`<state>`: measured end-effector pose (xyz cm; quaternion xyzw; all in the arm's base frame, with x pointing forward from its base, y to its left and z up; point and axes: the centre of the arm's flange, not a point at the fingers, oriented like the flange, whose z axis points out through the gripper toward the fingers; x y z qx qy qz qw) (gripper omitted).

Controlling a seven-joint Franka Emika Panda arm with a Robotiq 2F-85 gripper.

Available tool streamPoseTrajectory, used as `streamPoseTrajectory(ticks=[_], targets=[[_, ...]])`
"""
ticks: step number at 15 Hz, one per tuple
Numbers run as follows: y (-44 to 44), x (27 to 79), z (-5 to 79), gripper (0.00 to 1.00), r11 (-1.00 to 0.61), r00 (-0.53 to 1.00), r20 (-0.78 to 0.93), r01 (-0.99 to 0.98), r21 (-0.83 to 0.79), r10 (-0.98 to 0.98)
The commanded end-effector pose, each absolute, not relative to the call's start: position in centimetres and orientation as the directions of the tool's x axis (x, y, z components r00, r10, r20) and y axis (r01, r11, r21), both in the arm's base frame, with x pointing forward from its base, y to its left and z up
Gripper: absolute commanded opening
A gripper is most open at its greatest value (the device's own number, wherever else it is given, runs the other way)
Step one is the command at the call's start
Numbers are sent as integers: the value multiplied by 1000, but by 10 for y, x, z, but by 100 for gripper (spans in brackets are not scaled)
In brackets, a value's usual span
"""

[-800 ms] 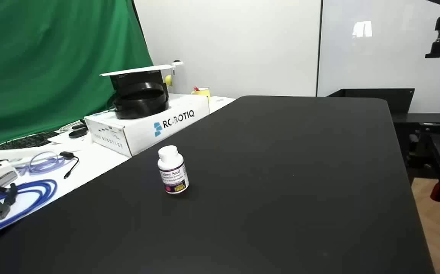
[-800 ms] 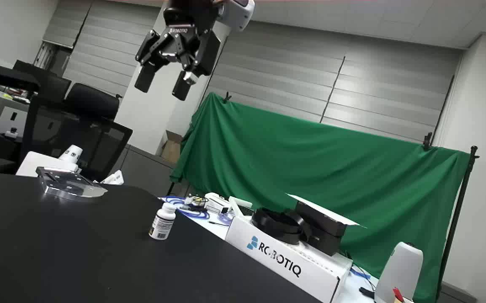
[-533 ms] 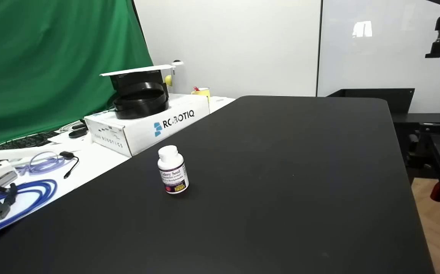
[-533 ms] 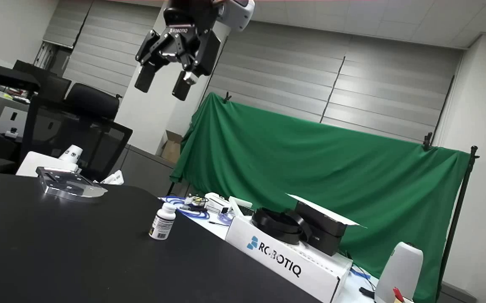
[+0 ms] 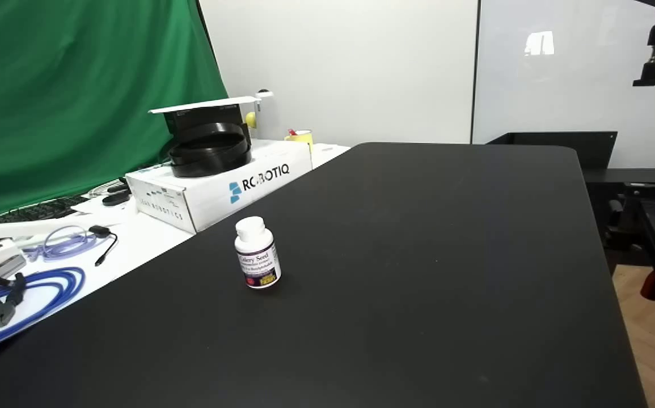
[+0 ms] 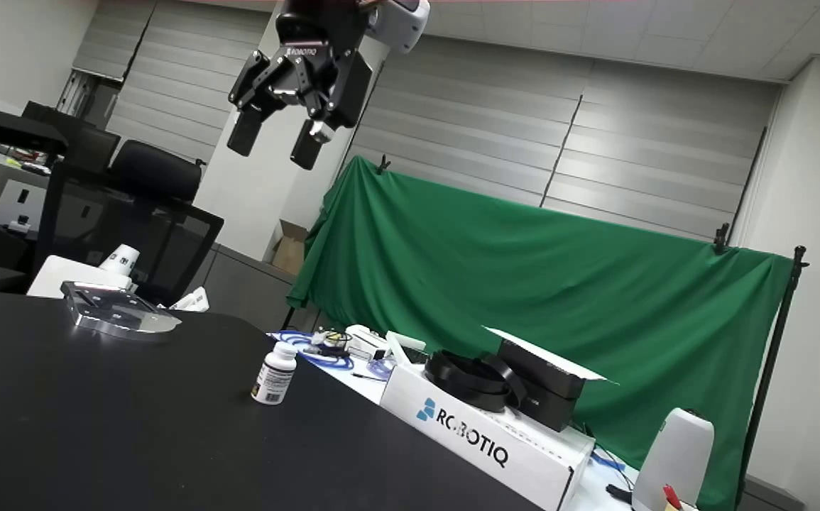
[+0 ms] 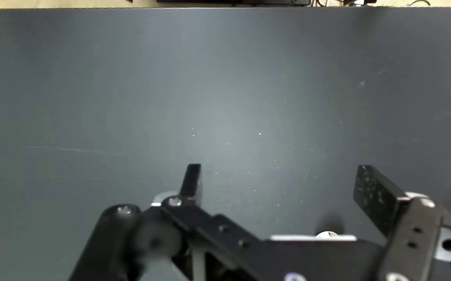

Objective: Move the bottle to the right

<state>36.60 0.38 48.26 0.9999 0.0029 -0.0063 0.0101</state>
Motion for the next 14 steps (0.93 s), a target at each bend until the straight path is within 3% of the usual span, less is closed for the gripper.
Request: streamPoseTrajectory(ticks=[1, 10, 14], targets=[[4, 366, 483, 100, -1000, 1000, -13, 6, 20, 6], [4, 366, 483, 100, -1000, 1000, -13, 6, 20, 6], [-7, 415, 488, 100, -997, 997, 49, -64, 43, -62]])
